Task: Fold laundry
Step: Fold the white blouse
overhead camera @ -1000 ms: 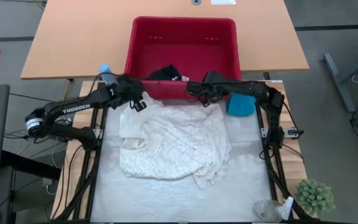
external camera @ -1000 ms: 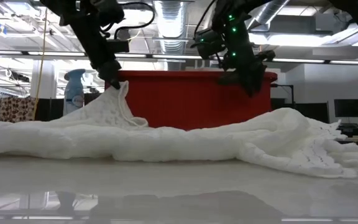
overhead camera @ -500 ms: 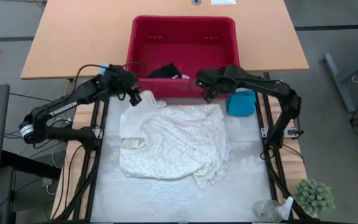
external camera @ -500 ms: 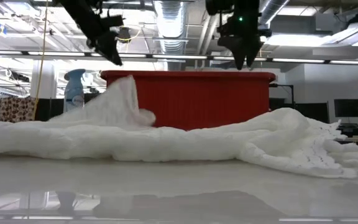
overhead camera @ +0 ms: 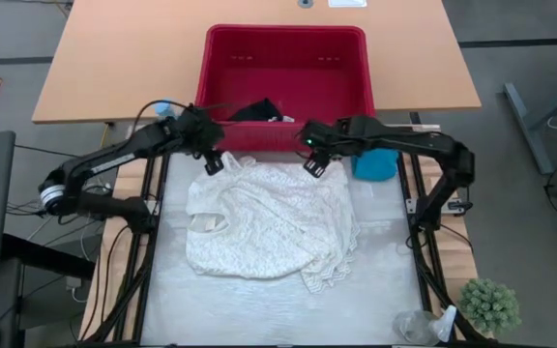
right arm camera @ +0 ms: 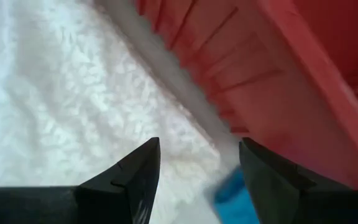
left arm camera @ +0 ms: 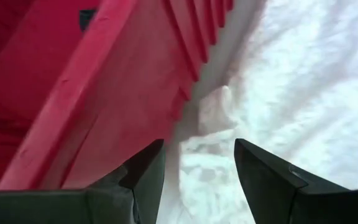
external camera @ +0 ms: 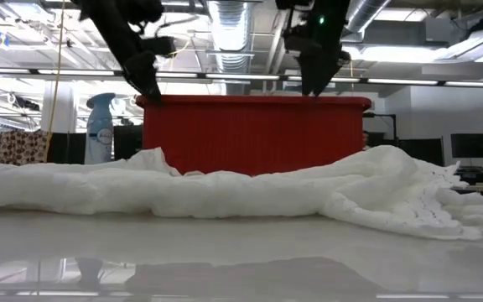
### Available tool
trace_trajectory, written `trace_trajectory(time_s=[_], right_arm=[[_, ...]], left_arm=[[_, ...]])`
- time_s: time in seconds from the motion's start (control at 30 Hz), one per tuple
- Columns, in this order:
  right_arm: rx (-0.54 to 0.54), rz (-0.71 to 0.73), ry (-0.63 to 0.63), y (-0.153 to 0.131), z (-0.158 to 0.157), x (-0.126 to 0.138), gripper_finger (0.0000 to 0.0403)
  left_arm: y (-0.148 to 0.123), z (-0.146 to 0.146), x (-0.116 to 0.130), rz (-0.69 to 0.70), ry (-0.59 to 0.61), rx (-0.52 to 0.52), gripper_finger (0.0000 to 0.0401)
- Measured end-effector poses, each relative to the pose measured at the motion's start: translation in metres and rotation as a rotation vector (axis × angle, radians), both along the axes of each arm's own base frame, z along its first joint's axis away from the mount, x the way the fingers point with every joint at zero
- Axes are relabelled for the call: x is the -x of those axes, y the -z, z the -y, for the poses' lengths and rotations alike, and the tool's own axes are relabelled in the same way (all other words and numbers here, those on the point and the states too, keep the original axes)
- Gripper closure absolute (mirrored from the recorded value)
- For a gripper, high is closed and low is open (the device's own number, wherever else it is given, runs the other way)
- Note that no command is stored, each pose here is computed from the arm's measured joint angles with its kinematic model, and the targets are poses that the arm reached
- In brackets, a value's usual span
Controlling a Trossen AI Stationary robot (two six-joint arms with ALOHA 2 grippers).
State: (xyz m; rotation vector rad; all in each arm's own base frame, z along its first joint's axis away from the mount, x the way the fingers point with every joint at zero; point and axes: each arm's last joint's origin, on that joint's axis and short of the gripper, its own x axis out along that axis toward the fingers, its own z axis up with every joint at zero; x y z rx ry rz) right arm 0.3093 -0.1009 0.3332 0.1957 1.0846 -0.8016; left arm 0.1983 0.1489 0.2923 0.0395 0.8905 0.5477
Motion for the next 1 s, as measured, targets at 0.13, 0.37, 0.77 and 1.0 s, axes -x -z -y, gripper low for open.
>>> trace_trajectory(time_s=[0.13,0.37,0.77,1.0], right_arm=[[0.027,0.027,0.03,0.011,0.021,0.0,0.0164],[0.06,0.062,0.148,0.017,0.074,0.01,0.0164],[-0.092,0.191,-0.104,-0.015,0.058,0.031,0.0164],[-0.063,0.052,-0.174,-0.015,-0.007,0.021,0.0164]], left_arm=[[0.018,-0.018,-0.017,-0.058,-0.034,-0.051,0.0218],[0.045,-0.055,-0.033,-0.127,-0.121,-0.168,0.0218],[-0.039,-0.015,-0.002,0.037,0.099,0.082,0.0218],[-0.062,0.072,0.027,0.237,0.31,0.287,0.0218]])
